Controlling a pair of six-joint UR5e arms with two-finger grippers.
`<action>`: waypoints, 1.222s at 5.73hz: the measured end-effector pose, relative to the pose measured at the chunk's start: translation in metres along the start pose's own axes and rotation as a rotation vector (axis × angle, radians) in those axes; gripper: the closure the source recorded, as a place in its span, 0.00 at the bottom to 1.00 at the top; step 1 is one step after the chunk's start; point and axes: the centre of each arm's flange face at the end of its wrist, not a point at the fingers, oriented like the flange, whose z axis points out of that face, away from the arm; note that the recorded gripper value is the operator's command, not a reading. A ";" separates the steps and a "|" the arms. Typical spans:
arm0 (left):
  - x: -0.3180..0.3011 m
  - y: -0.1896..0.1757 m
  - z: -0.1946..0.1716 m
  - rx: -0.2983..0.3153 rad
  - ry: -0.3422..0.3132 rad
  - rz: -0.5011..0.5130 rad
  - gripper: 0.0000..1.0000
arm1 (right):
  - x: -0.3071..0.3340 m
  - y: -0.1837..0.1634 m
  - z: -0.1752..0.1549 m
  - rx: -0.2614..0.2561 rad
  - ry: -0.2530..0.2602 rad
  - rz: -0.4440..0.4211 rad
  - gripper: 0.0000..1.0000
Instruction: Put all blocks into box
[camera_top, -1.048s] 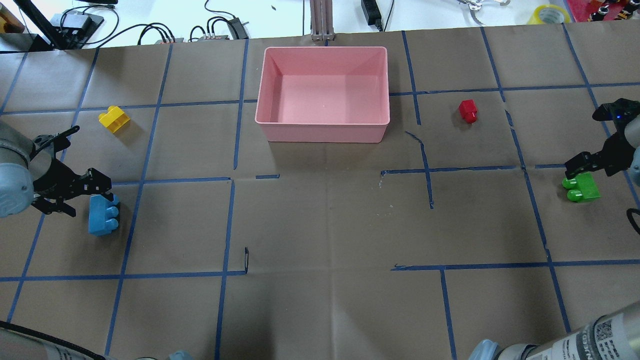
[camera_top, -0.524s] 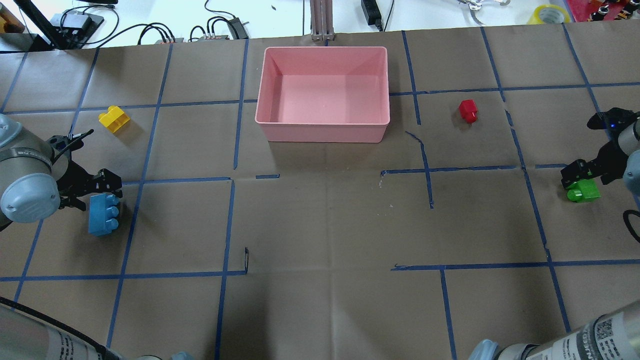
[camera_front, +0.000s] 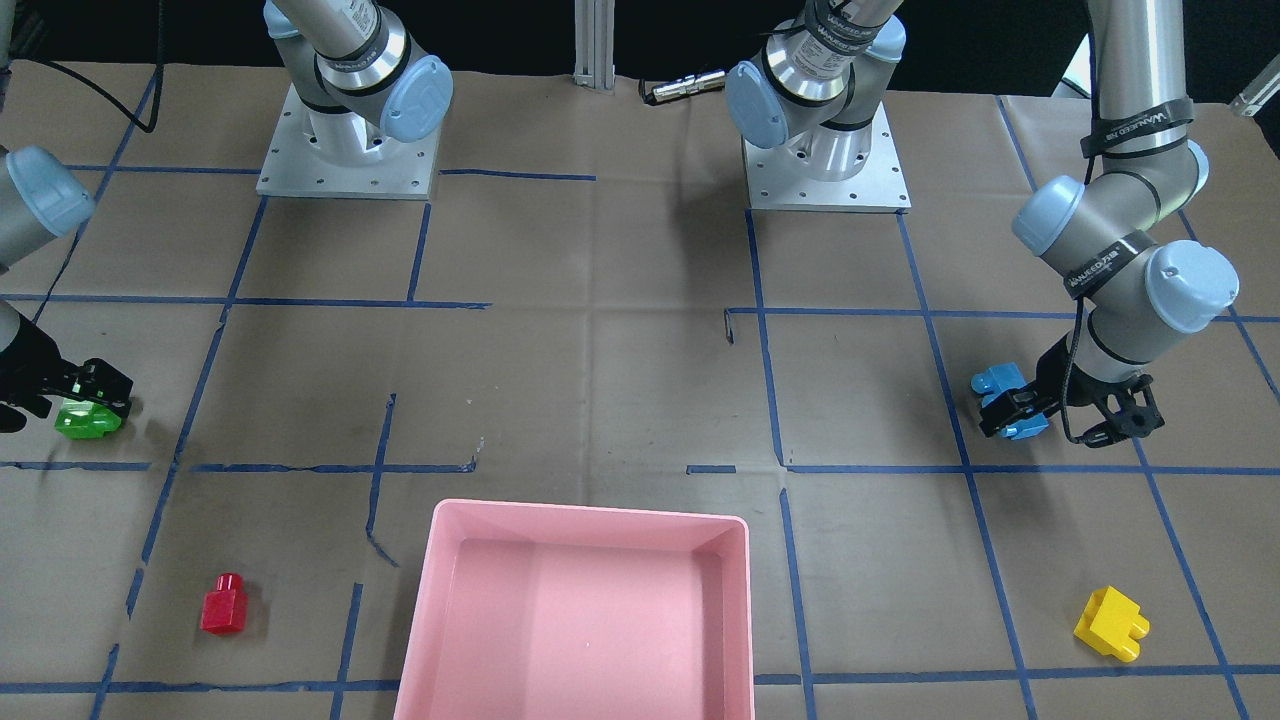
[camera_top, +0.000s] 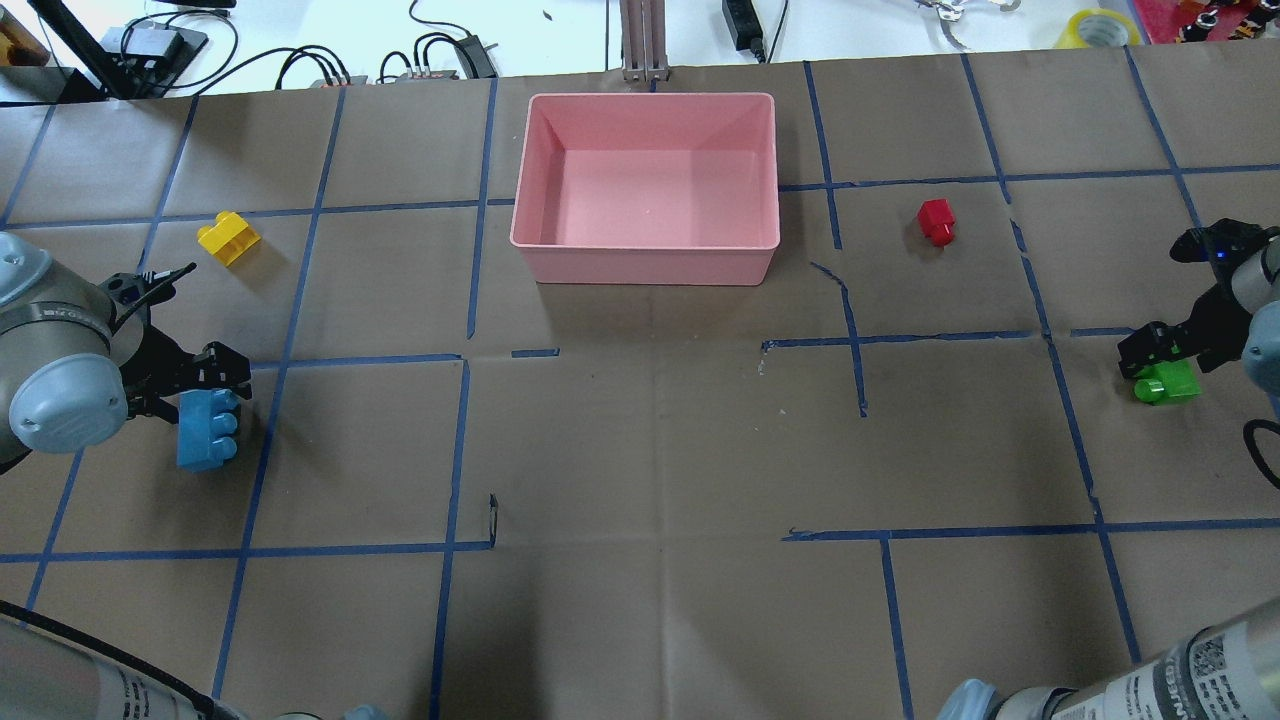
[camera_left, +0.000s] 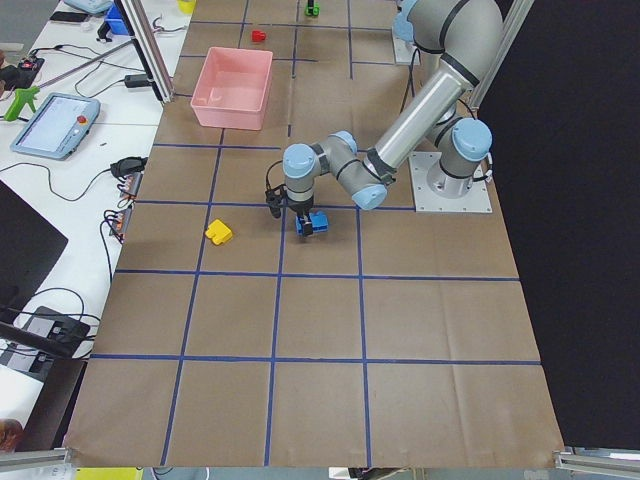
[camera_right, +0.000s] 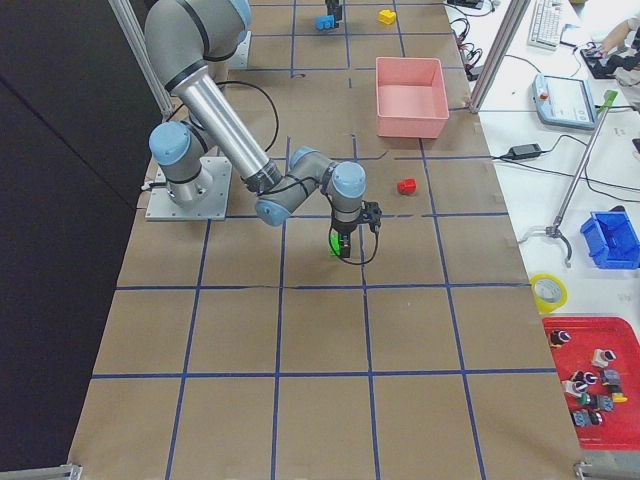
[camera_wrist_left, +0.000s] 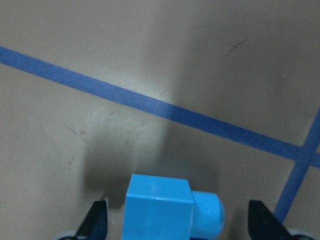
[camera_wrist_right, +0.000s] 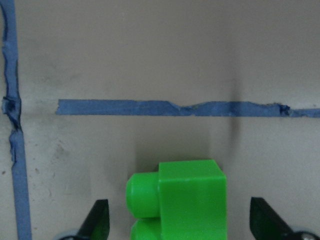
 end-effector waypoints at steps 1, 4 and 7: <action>-0.001 0.002 0.001 -0.002 -0.002 0.016 0.26 | -0.001 0.001 0.002 -0.003 -0.003 -0.002 0.05; -0.003 0.004 0.002 -0.007 -0.007 0.040 0.62 | -0.003 0.005 0.005 -0.015 -0.004 -0.001 0.20; -0.004 -0.003 -0.011 0.017 -0.018 0.060 0.73 | -0.003 0.008 0.004 -0.029 0.000 0.000 0.62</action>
